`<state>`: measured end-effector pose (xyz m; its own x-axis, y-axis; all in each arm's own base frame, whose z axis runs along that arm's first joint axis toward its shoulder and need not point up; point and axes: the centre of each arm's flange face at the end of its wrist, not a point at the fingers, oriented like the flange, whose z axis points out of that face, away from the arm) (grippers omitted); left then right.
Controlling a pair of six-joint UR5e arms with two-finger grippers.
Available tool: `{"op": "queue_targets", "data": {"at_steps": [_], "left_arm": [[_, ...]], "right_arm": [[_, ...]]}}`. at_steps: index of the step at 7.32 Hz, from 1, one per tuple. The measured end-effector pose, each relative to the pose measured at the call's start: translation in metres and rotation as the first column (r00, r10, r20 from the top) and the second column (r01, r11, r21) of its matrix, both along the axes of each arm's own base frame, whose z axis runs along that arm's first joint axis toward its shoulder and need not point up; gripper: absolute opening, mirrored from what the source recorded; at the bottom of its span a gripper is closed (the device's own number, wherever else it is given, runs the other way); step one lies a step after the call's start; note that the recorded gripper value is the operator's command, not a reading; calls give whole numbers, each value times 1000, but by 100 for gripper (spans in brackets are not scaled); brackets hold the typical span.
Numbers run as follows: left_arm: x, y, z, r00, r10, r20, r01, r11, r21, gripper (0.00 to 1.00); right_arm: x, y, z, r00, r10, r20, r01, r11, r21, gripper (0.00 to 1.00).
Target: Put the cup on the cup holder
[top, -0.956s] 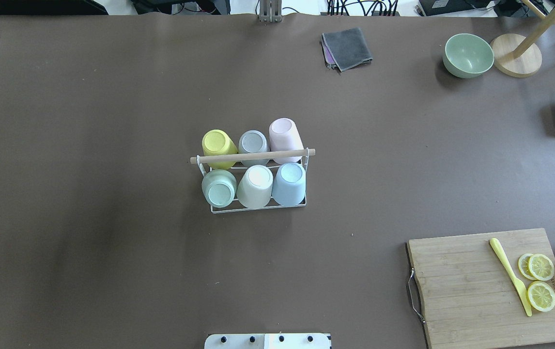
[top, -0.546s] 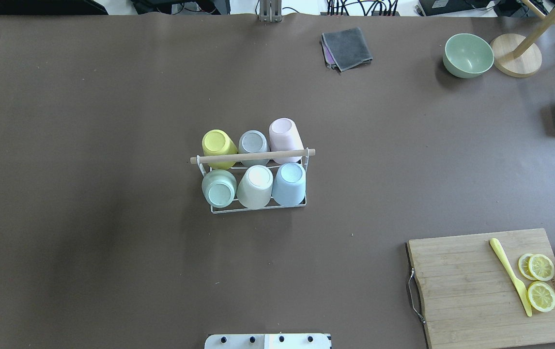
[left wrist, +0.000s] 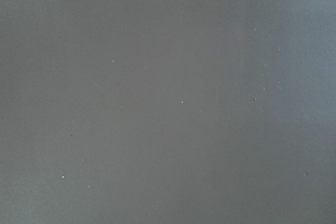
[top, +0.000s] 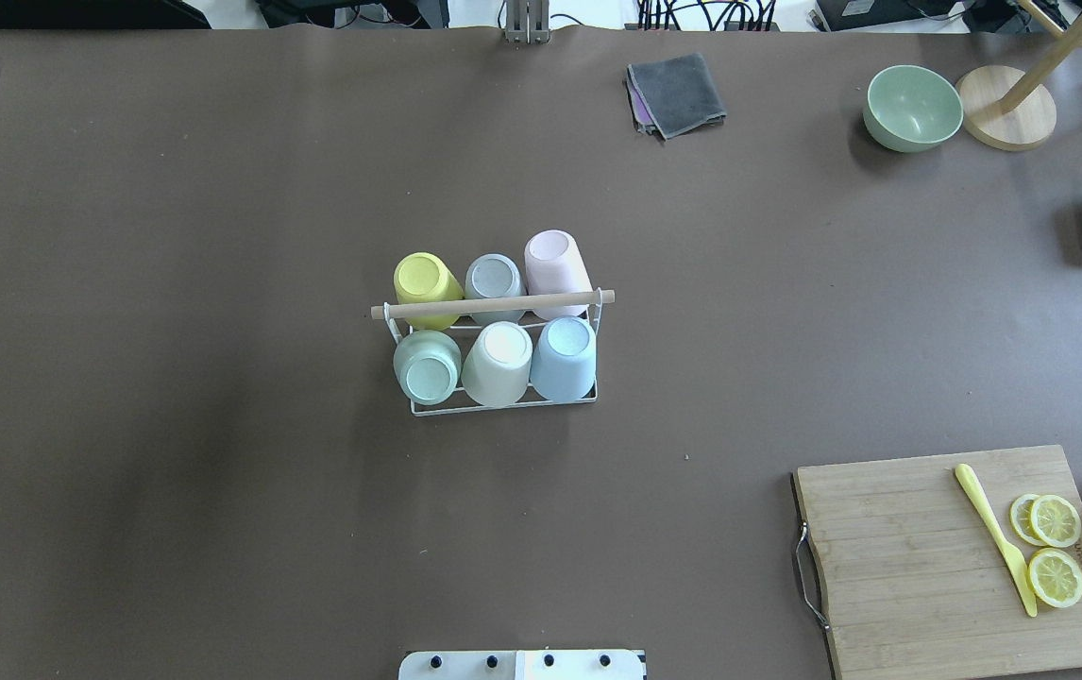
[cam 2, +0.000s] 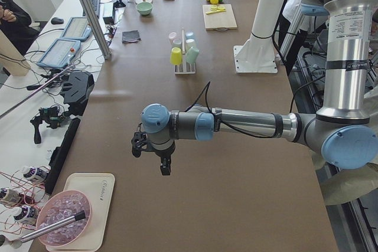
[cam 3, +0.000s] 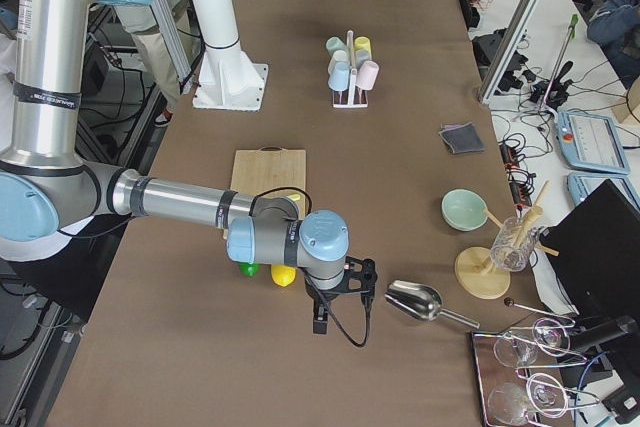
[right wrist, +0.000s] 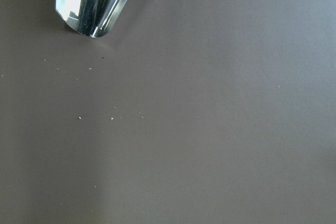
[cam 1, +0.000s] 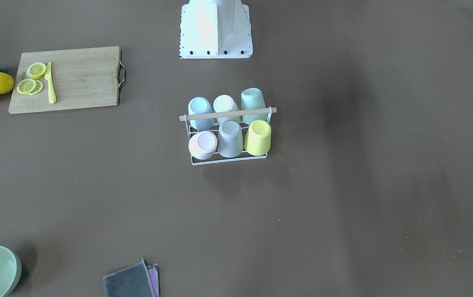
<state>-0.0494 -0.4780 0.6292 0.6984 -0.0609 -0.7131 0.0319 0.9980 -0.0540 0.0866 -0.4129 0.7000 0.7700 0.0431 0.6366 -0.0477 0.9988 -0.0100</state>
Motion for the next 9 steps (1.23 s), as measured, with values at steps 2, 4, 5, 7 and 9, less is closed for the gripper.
{"op": "queue_targets", "data": {"at_steps": [2,4,5,7,9], "left_arm": [[-2,6,7,1000,1,28,0,1000,-16,98],[-3,13,16,999,1,35,0,999,-33,98],[-3,15,17,999,1,35,0,999,-36,98],[-4,16,17,999,-2,34,3,999,-36,98],[-6,16,16,999,-5,32,6,999,-33,98]], "right_arm": [[0,-6,-5,1000,-1,3,1,1000,-5,100],[0,-7,-5,1000,-2,-2,2,1000,-7,100],[0,-7,-4,1000,-2,-3,2,1000,-8,100],[0,-6,-3,1000,-3,-4,3,1000,-9,100],[0,-6,-3,1000,-3,-3,3,1000,-7,100]]}}
